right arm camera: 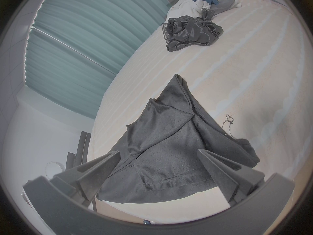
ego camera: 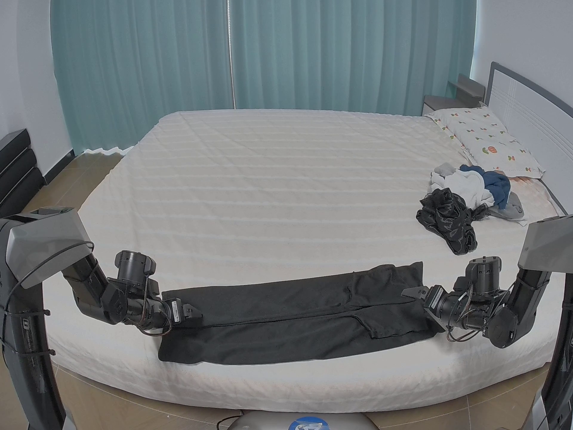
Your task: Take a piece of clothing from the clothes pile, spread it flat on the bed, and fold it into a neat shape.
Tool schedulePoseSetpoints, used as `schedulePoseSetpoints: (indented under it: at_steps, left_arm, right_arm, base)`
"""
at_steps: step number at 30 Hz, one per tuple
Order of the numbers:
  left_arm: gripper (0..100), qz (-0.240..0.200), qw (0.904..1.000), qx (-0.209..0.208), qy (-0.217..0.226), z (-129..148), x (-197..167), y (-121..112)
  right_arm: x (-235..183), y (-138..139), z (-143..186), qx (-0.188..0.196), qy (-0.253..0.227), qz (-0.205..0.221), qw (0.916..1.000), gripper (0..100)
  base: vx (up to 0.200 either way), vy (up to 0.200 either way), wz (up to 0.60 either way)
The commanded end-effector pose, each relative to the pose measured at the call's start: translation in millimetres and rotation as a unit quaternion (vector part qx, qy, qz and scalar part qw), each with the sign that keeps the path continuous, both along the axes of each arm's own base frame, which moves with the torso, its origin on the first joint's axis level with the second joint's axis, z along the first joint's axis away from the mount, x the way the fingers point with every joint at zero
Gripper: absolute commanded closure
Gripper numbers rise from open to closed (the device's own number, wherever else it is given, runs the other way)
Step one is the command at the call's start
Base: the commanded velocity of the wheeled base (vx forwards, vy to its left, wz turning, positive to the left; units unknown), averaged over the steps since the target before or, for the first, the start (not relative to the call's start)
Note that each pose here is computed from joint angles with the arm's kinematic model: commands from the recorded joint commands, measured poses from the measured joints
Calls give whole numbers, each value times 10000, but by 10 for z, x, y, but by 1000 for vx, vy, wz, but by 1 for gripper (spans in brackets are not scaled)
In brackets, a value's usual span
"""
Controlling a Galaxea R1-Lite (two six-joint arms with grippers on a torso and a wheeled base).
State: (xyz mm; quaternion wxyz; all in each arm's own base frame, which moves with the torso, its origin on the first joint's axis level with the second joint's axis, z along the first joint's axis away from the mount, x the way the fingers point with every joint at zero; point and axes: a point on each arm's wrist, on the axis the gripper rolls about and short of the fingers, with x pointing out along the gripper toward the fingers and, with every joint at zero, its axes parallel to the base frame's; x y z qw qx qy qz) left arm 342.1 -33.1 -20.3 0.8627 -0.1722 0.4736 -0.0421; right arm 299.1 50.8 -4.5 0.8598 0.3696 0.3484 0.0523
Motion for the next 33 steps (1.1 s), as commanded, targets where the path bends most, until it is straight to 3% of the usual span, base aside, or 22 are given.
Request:
schedulePoseSetpoints:
  at_steps: [1,2,3,28,33]
  left_arm:
    - [0,-32,10000,-4,45,-43,2,-2]
    - [0,-55,10000,2,47,-45,-2,-2]
    - [100,-73,10000,15,42,-45,-11,-2]
    - [100,57,10000,-44,16,17,-41,17]
    - [100,106,9999,-82,-15,31,-18,15]
  right_arm:
    - [-1,7,0,1,-2,15,10000,0]
    - [-1,7,0,1,-2,15,10000,0]
    - [-1,7,0,1,-2,15,10000,0]
    - [-4,7,31,42,-31,-10,10000,0]
    - [-4,7,31,42,-31,-10,10000,0]
  base:
    - [0,0,0]
    - [0,0,0]
    - [0,0,0]
    - [0,0,0]
    - [-200,0,0]
